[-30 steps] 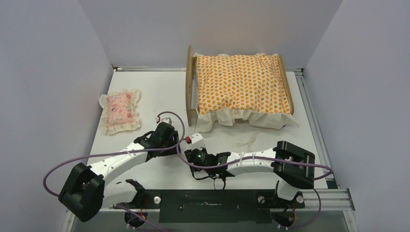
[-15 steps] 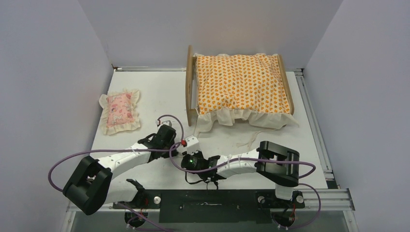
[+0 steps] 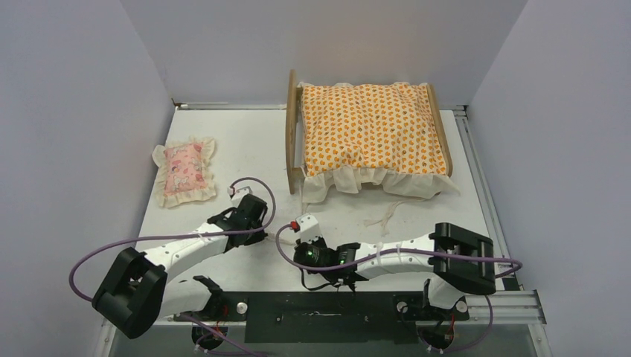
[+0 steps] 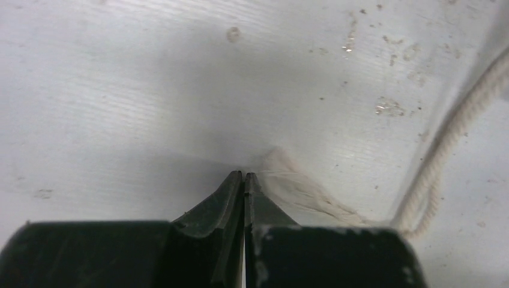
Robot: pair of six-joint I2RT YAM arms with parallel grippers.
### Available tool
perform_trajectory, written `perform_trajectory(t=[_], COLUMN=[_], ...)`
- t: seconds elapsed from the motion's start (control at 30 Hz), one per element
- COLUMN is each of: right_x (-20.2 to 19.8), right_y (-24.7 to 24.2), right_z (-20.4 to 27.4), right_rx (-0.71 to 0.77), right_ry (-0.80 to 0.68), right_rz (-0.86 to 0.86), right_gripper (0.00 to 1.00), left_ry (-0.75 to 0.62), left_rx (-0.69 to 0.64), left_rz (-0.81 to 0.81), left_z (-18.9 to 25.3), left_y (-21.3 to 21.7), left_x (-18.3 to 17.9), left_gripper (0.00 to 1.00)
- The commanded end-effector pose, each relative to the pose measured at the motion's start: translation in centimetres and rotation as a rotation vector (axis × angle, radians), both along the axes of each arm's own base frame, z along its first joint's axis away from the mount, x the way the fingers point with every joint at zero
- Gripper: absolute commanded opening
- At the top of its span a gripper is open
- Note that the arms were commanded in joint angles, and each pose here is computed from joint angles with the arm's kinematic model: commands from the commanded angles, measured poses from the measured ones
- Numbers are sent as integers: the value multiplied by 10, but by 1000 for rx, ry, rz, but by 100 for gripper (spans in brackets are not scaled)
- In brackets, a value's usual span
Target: Set up the pet bed
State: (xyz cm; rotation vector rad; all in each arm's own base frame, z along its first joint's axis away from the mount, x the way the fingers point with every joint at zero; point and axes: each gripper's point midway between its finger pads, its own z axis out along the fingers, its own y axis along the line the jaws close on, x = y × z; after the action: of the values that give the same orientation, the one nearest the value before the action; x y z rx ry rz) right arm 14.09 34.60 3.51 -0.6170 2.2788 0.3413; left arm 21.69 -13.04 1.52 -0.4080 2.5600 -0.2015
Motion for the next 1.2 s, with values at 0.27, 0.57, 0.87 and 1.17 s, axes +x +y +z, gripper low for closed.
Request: perform_trajectory(t=[0.27,0.57,0.87,1.17], right_x=[-24,-15,-7,-6], right_y=[-10,-6,5,4], right_z=[35,29,25,26], right_rx=[35,51,90,121], right_ry=[44,42,45,43], right_rz=[151,150,162,161], right_gripper=[5,5,5,5], left_ry=[-10,-64,11,107], left_rx=[41,-179,-40,149], left_rz=[263,27,15,84], left_z=[5,43,13,-18], left_y=[62,-34,-58,-32], left_x=[-10,7,-8,-27], left_gripper=[0,52,56,24])
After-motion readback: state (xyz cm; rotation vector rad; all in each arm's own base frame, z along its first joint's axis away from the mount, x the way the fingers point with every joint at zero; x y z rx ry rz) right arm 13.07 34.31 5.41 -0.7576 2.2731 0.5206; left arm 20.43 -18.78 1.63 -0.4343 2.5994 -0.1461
